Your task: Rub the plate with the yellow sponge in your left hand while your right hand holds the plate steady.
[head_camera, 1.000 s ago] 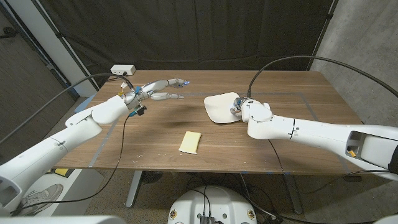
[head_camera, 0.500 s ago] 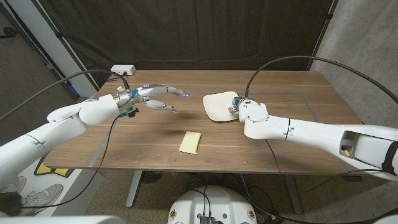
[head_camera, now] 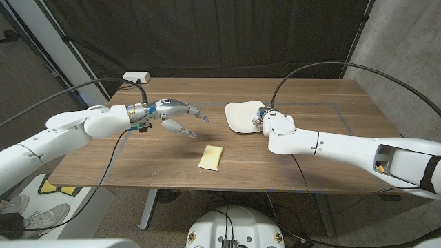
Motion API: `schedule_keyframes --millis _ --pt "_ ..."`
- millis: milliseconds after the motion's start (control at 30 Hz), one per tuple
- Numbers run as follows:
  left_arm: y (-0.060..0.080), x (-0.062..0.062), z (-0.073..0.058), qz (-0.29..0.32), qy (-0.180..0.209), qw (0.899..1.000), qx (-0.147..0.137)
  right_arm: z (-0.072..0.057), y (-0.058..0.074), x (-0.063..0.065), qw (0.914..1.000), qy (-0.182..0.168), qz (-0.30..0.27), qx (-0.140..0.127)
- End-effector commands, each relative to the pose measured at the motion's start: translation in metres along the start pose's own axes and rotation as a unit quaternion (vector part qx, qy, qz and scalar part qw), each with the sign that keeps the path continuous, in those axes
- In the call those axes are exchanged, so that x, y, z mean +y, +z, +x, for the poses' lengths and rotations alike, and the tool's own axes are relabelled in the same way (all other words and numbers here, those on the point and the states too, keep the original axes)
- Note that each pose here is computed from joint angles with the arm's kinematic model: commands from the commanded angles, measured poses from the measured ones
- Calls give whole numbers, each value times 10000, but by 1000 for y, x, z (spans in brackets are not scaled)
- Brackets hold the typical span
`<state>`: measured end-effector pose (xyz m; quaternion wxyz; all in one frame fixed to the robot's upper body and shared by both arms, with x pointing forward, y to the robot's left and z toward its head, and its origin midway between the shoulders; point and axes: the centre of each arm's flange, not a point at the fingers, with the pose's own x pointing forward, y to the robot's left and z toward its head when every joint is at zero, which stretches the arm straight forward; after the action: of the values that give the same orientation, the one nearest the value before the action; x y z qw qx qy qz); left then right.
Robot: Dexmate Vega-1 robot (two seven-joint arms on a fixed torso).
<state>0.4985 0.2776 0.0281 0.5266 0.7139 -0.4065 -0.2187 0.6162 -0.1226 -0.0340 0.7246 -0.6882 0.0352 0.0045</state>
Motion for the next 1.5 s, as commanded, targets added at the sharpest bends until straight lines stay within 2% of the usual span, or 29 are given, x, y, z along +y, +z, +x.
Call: schedule_keyframes --millis 33,200,467,1067,1333,1500 --pt "24 -9 3 894 -346 9951 -238 -3 -1 2 10000 -11 49 4" --pt "32 -15 5 1271 -379 9908 -277 -3 -2 3 10000 11 82 -17" --pt "37 -29 13 1589 -366 9859 -379 -2 -5 4 9999 61 107 -42" --pt "49 -55 33 1704 -510 9811 -764 4 -8 1 9998 80 177 -65" --pt "53 -59 36 1966 -545 9749 -889 6 -8 1 9997 98 215 -84" --pt "55 -68 39 2169 -604 9696 -958 6 -8 2 9996 107 241 -97"
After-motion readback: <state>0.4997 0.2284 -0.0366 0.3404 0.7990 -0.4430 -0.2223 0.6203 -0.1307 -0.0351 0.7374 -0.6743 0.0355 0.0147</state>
